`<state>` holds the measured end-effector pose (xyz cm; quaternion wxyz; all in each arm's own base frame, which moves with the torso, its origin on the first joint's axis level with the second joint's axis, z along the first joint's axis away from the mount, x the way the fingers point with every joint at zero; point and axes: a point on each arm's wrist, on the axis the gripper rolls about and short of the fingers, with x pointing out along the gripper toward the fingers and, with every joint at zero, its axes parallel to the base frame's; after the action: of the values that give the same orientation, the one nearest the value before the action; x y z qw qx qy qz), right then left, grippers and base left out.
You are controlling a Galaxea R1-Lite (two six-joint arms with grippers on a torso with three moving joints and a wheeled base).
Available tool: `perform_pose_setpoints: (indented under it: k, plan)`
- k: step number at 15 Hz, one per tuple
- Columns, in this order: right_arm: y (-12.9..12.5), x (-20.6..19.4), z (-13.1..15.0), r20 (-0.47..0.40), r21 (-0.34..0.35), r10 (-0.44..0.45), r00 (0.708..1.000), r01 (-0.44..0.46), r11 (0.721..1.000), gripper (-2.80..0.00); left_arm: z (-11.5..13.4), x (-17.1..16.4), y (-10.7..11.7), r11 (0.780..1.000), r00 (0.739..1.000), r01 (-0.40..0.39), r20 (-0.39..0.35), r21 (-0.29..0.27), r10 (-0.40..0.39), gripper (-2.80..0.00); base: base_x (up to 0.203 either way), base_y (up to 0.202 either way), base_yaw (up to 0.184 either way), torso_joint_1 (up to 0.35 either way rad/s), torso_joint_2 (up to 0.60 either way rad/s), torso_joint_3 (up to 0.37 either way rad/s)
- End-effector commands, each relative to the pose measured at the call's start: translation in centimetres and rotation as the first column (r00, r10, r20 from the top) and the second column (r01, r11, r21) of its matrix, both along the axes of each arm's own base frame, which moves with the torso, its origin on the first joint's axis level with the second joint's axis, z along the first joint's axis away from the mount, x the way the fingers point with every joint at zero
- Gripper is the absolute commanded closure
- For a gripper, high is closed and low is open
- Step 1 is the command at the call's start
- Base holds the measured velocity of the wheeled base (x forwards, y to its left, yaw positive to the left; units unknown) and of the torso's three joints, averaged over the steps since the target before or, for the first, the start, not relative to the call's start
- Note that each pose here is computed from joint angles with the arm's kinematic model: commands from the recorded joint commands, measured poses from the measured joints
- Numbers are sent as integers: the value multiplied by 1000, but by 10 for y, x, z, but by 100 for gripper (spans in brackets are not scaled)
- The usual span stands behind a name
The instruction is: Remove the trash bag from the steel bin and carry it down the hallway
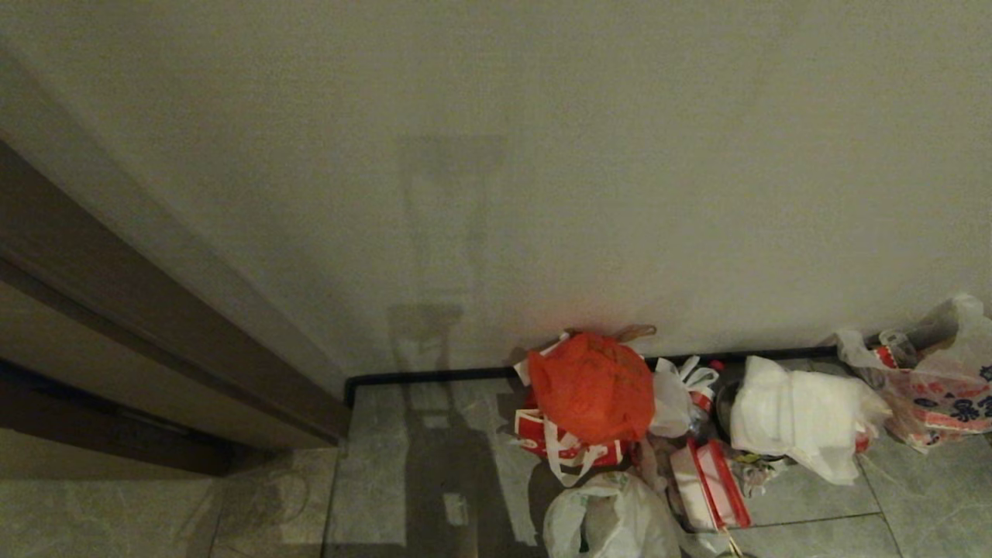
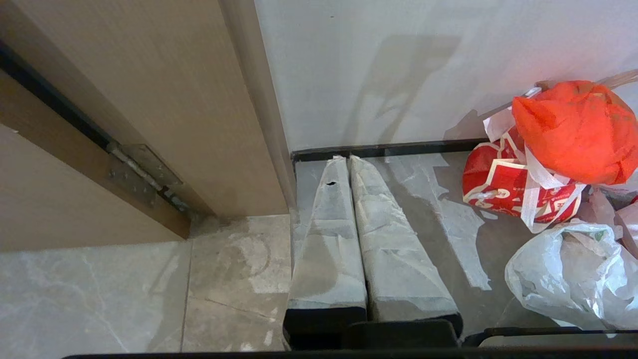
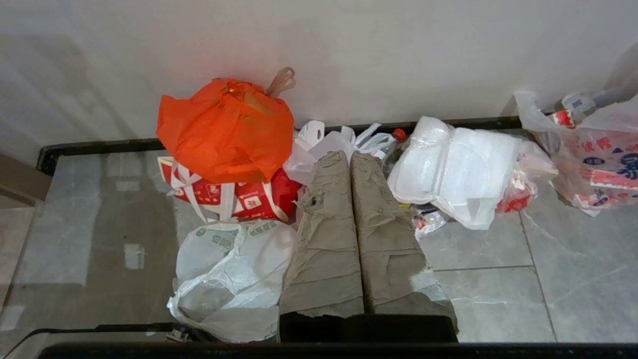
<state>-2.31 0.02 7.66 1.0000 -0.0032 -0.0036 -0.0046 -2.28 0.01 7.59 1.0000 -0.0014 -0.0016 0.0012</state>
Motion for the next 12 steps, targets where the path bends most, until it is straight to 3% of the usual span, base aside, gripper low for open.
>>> perform_pose_setpoints:
  k: [1, 5, 12]
  plan:
    - [0, 0, 0, -3, -1, 0, 1000, 0, 1000, 0, 0, 0, 0, 1000, 1000, 0, -2, 0, 0, 0, 0, 0, 0, 0, 0, 0]
    - [0, 0, 0, -4, -3, -2, 1000, 2, 1000, 0, 0, 0, 0, 1000, 1000, -1, -3, -5, 1, 0, 0, 0, 0, 1, -1, 15]
    - [0, 0, 0, -4, 3, -2, 1000, 2, 1000, 0, 0, 0, 0, 1000, 1000, -1, -3, -6, 1, 0, 0, 0, 0, 2, 3, 177]
